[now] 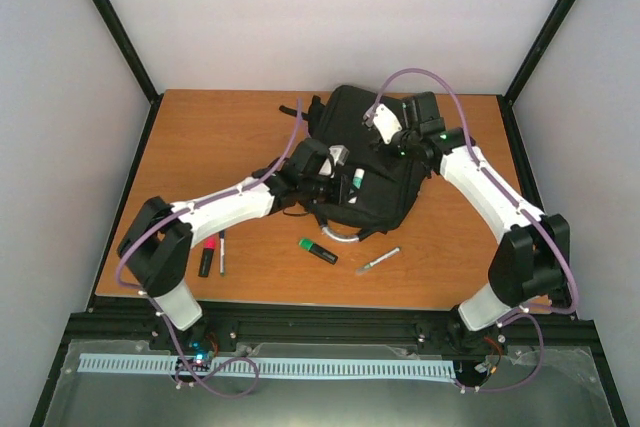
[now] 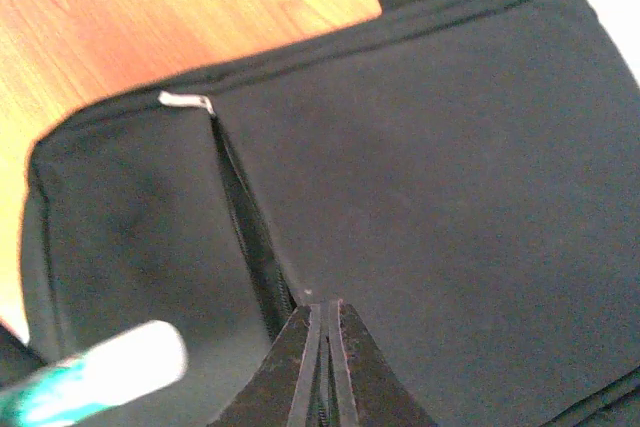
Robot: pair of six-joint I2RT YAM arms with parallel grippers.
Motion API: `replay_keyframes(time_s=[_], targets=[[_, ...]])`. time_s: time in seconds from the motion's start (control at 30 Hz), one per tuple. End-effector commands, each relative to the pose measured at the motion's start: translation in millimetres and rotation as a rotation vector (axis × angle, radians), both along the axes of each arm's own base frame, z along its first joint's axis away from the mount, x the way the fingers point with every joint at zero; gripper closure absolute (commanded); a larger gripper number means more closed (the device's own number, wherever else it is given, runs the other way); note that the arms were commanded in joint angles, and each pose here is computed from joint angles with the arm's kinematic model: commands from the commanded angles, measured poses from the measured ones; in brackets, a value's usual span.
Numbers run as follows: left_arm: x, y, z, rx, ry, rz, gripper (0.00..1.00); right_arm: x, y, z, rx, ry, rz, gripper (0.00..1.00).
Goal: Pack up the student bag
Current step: Place the stationery in the student bag.
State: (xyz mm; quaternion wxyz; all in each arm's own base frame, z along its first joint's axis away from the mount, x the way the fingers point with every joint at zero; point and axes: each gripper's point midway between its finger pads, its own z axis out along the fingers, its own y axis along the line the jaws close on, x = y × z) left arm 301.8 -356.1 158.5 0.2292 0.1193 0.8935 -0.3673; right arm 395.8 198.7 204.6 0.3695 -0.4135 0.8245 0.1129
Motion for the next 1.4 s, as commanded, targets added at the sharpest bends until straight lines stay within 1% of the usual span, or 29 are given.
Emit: replay_keyframes(time_s=[0.0,0.13,0.17,0.2,0.3,0.4,0.5,0.6,0.83,0.9,0.97,1.03,1.13,1.2,1.37], targets=[[17.0,-25.3,16.5,-0.086,-0.01,-0.021,0.99,-10.8,11.4,26.1,0.1,-0.027,0.025,0.97],[22.0,-29.7,-2.7,-0.064,0.034,-0.007,0.99,-13.0,8.2,19.4,0.081,-0.027,0.023,0.96],[20.6,-28.0,-6.7,-0.062,0.042,-0.001,0.99,-12.0,5.7,14.6,0.064,-0.023,0.014,0.93],[19.9,-26.3,-9.5,-0.061,0.046,0.006,0.99,-9.8,2.9,9.3,0.049,-0.022,0.0,0.86],[18.2,-20.7,-19.2,-0.035,0.056,0.022,0.99,-3.2,-2.7,-11.3,0.002,-0.016,-0.021,0.76],[15.5,-17.3,-29.2,-0.011,0.073,0.023,0.99,-0.4,-5.0,-31.5,-0.042,0.013,-0.015,0.6],[12.6,-12.8,-39.3,0.008,0.091,0.033,0.99,-3.1,-6.3,-53.3,-0.078,0.061,0.002,0.52],[11.4,-11.1,-45.8,0.014,0.099,0.038,0.99,-3.3,-9.3,-68.7,-0.105,0.079,0.002,0.49],[12.8,-14.6,-50.3,0.013,0.107,0.031,0.99,4.0,-12.8,-90.5,-0.165,0.098,-0.015,0.49],[13.2,-15.3,-50.6,0.015,0.108,0.028,0.99,8.0,-15.9,-96.1,-0.19,0.093,-0.033,0.51],[14.2,-16.4,-51.5,0.022,0.109,0.023,0.99,14.7,-19.5,-97.3,-0.206,0.075,-0.065,0.67],[14.8,-17.5,-52.9,0.027,0.112,0.018,0.99,20.3,-19.9,-86.6,-0.192,0.04,-0.089,0.82],[16.5,-18.7,-53.2,0.032,0.109,0.016,0.99,20.5,-17.3,-64.3,-0.144,-0.006,-0.101,0.94],[18.5,-19.7,-53.0,0.039,0.105,0.014,0.99,17.2,-15.7,-51.2,-0.116,-0.034,-0.095,0.97],[32.4,-29.0,-46.5,0.041,0.087,0.009,0.99,6.7,-11.4,-31.9,-0.061,-0.06,-0.072,0.97]])
